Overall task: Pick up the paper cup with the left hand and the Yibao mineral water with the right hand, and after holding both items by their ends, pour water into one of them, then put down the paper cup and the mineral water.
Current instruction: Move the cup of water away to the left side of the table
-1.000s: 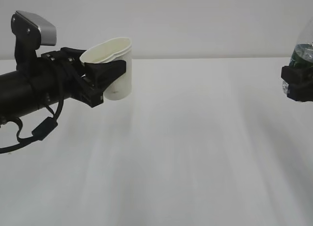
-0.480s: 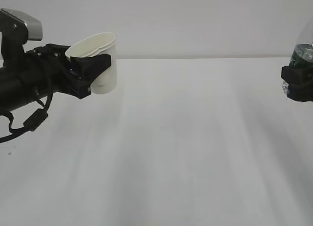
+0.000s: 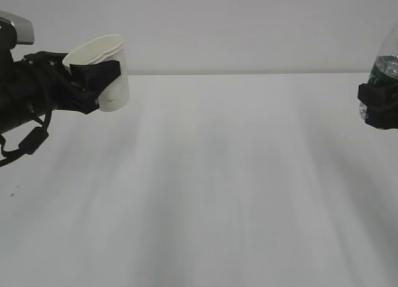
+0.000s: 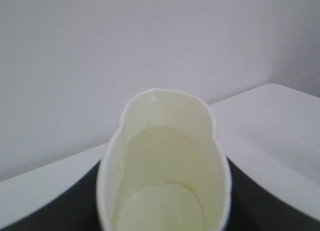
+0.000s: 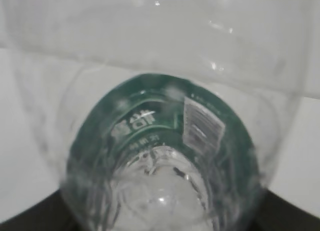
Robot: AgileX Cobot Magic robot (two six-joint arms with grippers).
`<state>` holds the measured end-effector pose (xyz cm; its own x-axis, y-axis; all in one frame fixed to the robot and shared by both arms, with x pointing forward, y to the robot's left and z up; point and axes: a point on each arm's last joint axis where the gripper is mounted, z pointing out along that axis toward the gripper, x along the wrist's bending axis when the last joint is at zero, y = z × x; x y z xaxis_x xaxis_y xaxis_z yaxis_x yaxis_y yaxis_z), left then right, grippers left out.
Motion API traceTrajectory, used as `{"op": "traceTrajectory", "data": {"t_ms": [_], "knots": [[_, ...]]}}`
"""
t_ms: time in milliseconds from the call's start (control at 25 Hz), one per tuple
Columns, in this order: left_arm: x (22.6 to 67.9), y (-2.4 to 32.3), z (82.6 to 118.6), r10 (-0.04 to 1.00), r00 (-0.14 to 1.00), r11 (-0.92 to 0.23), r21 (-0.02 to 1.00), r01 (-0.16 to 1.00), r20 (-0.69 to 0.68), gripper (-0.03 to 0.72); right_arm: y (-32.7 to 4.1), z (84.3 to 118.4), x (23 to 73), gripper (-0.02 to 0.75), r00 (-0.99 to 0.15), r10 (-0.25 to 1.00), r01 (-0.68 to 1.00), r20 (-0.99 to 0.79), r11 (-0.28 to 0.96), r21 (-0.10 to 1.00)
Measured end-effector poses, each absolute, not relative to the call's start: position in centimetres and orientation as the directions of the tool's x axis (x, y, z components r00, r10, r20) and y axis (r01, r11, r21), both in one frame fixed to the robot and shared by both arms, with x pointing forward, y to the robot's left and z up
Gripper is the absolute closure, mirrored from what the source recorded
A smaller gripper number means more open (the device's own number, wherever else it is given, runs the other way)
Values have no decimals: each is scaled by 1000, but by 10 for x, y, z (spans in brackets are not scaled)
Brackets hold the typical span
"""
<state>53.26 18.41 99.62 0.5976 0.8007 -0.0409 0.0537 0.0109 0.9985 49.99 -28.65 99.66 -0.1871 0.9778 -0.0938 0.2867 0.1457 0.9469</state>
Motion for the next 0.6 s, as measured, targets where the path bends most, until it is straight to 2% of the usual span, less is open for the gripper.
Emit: {"op": "traceTrajectory", "data": {"t_ms": [600], "knots": [[540, 203, 996, 841, 538, 22, 998, 56, -49, 315, -287, 995, 499, 335, -168, 984, 313, -55, 106, 944]]}}
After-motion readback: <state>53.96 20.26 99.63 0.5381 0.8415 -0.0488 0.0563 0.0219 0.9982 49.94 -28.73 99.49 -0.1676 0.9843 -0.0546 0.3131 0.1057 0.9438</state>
